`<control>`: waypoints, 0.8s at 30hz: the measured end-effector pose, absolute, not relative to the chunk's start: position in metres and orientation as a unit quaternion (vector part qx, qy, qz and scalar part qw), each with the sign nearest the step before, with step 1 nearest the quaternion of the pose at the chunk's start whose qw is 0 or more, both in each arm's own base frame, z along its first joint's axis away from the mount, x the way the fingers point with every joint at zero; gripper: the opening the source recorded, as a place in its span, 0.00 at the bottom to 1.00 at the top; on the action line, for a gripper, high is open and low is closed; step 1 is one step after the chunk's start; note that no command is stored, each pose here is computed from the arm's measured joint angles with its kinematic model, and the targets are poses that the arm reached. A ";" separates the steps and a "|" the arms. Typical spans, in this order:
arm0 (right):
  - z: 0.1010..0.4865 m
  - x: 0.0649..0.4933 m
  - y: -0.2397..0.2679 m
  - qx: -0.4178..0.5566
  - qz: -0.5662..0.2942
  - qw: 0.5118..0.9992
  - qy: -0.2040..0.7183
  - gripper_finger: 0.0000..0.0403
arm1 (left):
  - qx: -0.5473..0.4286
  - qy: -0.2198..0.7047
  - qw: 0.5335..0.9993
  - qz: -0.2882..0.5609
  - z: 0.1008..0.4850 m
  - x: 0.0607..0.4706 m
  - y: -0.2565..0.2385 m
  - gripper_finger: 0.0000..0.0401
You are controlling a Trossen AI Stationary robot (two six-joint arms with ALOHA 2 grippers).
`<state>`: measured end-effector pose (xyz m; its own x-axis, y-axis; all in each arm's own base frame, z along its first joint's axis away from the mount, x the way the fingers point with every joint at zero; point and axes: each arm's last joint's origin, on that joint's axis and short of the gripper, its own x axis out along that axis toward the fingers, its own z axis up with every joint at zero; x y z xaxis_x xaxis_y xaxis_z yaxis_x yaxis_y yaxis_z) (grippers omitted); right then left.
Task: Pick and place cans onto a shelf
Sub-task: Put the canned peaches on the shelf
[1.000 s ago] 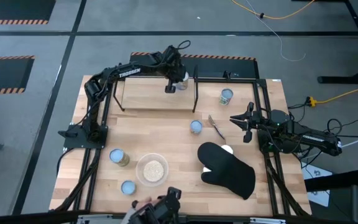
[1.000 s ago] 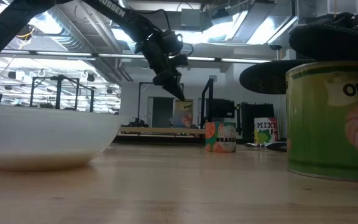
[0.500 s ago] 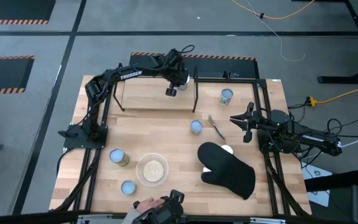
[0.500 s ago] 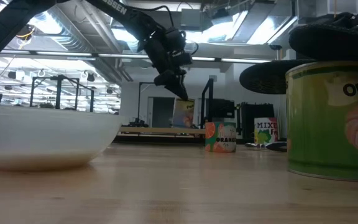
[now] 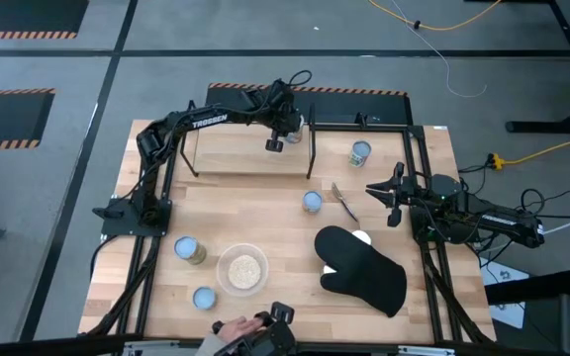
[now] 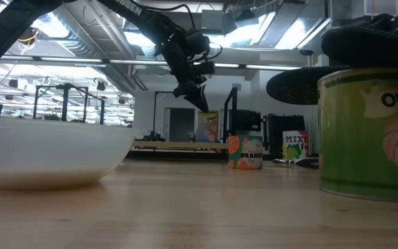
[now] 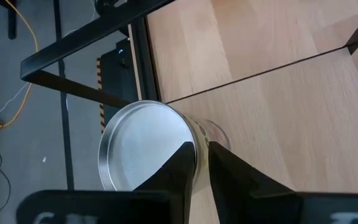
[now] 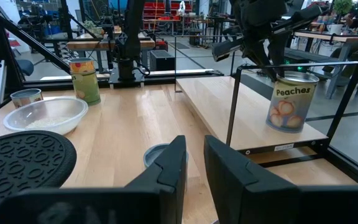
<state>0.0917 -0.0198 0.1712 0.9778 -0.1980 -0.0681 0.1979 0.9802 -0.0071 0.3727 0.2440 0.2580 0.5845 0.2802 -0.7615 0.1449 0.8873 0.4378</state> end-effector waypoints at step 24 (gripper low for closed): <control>0.171 0.092 -0.020 0.000 -0.100 0.994 0.034 0.16 | 0.220 0.422 0.878 0.057 0.277 0.378 0.227 0.11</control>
<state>0.0917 -0.0198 0.1713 0.9778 -0.1982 -0.0679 0.1982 0.9801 -0.0071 0.3781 0.2273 0.2765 0.6377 0.2851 -0.7156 0.0855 0.8971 0.4336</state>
